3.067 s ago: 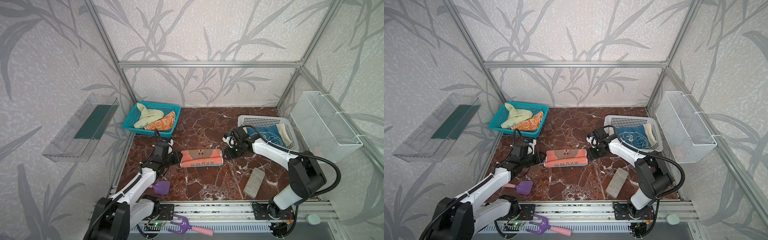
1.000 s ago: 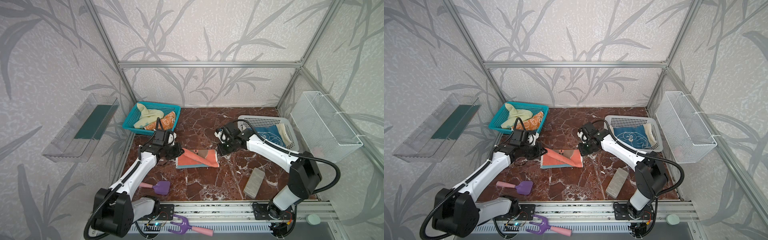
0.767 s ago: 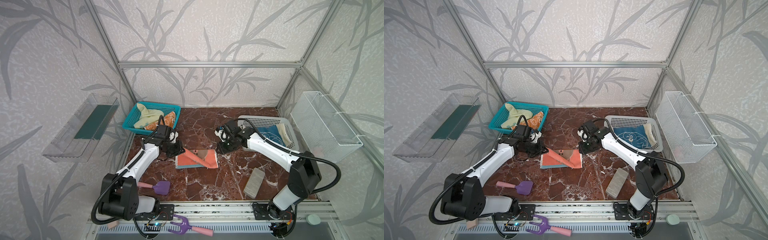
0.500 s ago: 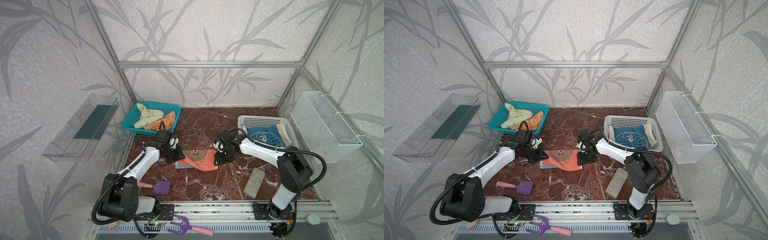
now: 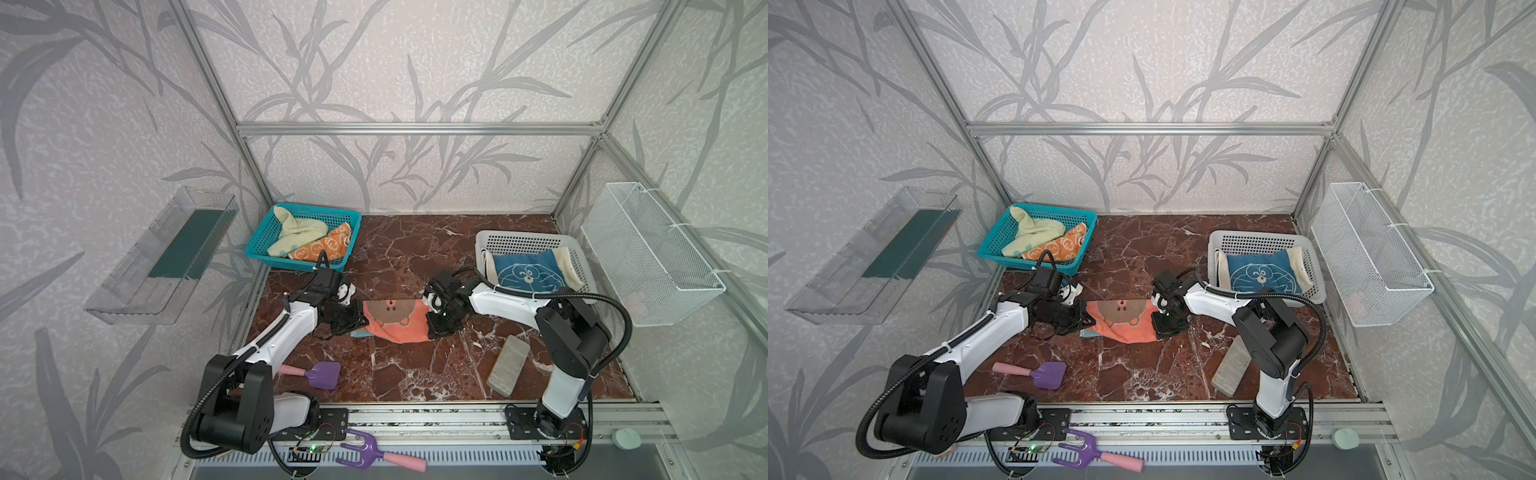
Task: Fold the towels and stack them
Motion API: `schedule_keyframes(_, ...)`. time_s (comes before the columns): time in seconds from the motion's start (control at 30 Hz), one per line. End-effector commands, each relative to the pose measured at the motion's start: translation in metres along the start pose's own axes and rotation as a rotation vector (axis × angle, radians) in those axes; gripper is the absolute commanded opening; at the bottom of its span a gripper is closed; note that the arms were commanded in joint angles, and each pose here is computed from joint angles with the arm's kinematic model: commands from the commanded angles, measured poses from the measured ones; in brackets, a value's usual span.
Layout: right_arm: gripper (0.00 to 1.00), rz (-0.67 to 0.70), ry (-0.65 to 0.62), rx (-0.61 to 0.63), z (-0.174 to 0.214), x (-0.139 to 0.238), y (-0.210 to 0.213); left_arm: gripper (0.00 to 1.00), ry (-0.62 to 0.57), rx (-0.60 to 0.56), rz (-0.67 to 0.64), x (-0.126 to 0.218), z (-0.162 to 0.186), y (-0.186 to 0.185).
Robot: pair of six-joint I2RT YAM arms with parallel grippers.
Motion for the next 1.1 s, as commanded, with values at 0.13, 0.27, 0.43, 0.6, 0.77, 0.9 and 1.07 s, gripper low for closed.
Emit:
schedule_keyframes(0.13,0.00,0.042,-0.140,0.081,-0.010,0.037,0.014,0.00,-0.062,-0.045,-0.016,0.025,-0.013,-0.007)
schedule_keyframes(0.27,0.00,0.064,-0.236,0.116,-0.030,0.072,0.020,0.00,-0.146,-0.077,-0.011,0.046,-0.039,-0.013)
schedule_keyframes(0.43,0.00,0.088,-0.317,0.143,-0.075,0.100,0.018,0.00,-0.206,-0.109,0.051,0.047,-0.096,-0.021)
schedule_keyframes(0.6,0.00,0.094,-0.326,0.147,-0.126,0.110,0.010,0.00,-0.161,-0.103,0.085,0.028,-0.142,-0.016)
schedule_keyframes(0.77,0.00,0.092,-0.318,0.126,-0.160,0.105,-0.002,0.00,-0.161,-0.101,0.068,0.014,-0.163,-0.005)
schedule_keyframes(0.9,0.00,0.072,-0.313,0.113,-0.176,0.098,-0.010,0.00,-0.179,-0.087,0.092,0.001,-0.171,0.004)
schedule_keyframes(1.07,0.00,0.026,-0.302,0.079,-0.180,0.099,-0.021,0.00,-0.174,-0.077,0.122,-0.006,-0.174,0.003)
Point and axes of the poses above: each gripper's point midway between its finger pads, its own x axis back along the fingers, its own y axis along the line the jaws close on, z = x × y, the point moved 10 cm from there along x, back along the fingers, and after that the axes turned 5 degrees about -x, right-handed, at the moved point
